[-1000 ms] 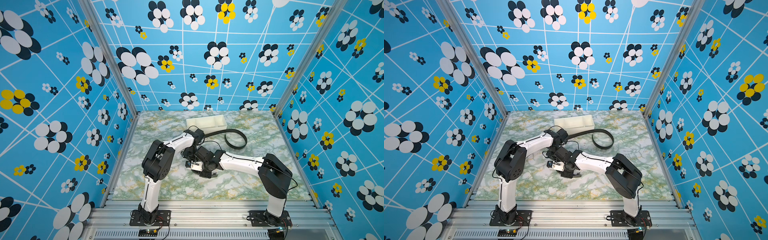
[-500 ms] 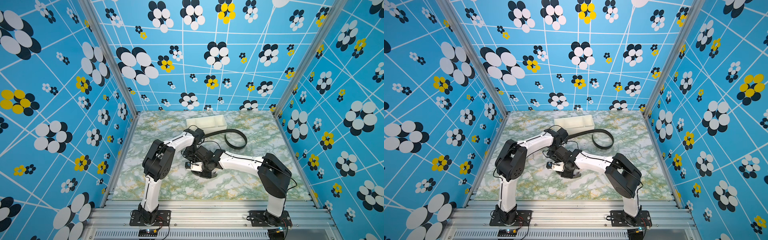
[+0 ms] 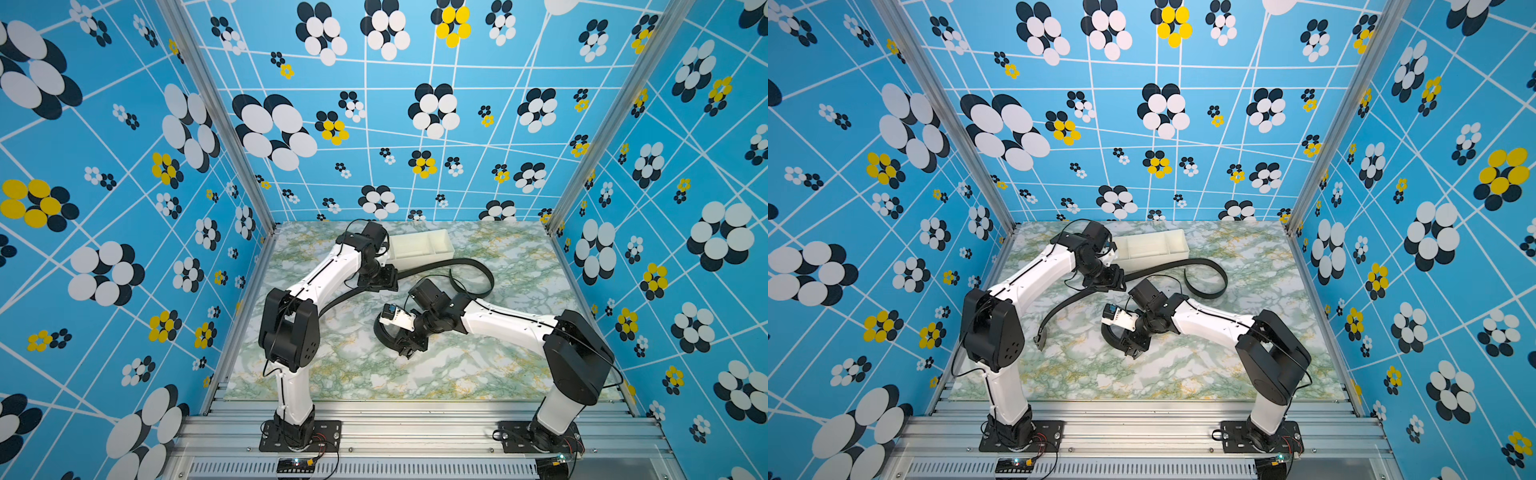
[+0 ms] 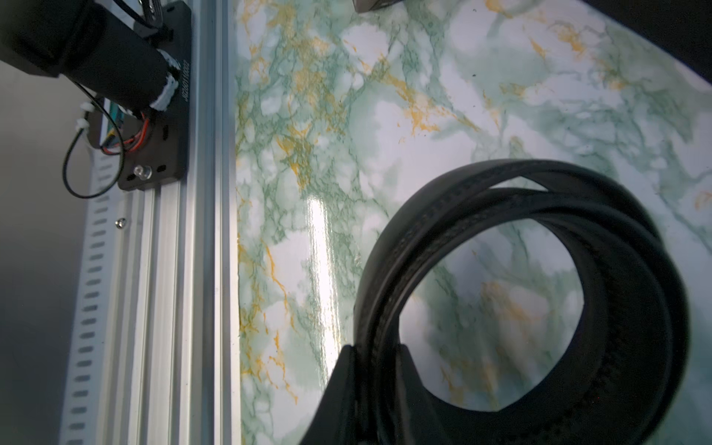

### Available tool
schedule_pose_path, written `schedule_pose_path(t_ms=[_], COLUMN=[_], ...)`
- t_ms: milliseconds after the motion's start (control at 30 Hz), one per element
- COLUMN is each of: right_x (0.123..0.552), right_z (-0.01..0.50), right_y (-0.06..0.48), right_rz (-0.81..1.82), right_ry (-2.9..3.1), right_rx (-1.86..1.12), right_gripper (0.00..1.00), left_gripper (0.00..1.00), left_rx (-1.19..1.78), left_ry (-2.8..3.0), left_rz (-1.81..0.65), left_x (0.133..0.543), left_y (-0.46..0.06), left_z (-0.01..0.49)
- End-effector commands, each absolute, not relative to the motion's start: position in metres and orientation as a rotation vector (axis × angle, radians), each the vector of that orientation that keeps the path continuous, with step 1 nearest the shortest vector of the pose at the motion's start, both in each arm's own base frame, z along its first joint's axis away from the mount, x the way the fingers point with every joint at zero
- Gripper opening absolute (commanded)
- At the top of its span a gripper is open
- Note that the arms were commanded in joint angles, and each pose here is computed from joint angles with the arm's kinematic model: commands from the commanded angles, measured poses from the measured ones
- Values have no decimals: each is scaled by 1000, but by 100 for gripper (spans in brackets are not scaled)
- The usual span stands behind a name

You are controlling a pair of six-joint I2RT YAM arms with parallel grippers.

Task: Place the belts into the storage roll
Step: Pick up the belt from the center of the board, then place the belt in the container.

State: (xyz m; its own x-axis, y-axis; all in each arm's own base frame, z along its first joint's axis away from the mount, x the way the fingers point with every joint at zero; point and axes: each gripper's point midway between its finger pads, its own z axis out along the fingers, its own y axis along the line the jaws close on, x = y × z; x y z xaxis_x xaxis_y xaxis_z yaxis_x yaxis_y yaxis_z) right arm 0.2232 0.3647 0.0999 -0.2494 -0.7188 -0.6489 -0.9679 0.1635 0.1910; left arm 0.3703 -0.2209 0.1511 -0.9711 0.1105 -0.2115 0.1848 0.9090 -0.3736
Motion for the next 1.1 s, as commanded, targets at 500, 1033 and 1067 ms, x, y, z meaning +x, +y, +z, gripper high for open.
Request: schedule_pose_path(t_ms=[500, 1033, 1067], right_x=[358, 489, 494], right_z=[291, 286, 284], right_y=[362, 403, 404], right_rz=[1286, 1341, 1330], right_ry=[1555, 1343, 1319], right_rx=[-815, -871, -880], right_gripper=[0, 0, 0], left_gripper=[66, 65, 64], left_rx=[-145, -175, -173], left_ry=[2680, 2693, 2703], left_rz=[-725, -747, -740], left_x=[347, 339, 339], left_y=[-157, -134, -131], left_z=[195, 172, 169])
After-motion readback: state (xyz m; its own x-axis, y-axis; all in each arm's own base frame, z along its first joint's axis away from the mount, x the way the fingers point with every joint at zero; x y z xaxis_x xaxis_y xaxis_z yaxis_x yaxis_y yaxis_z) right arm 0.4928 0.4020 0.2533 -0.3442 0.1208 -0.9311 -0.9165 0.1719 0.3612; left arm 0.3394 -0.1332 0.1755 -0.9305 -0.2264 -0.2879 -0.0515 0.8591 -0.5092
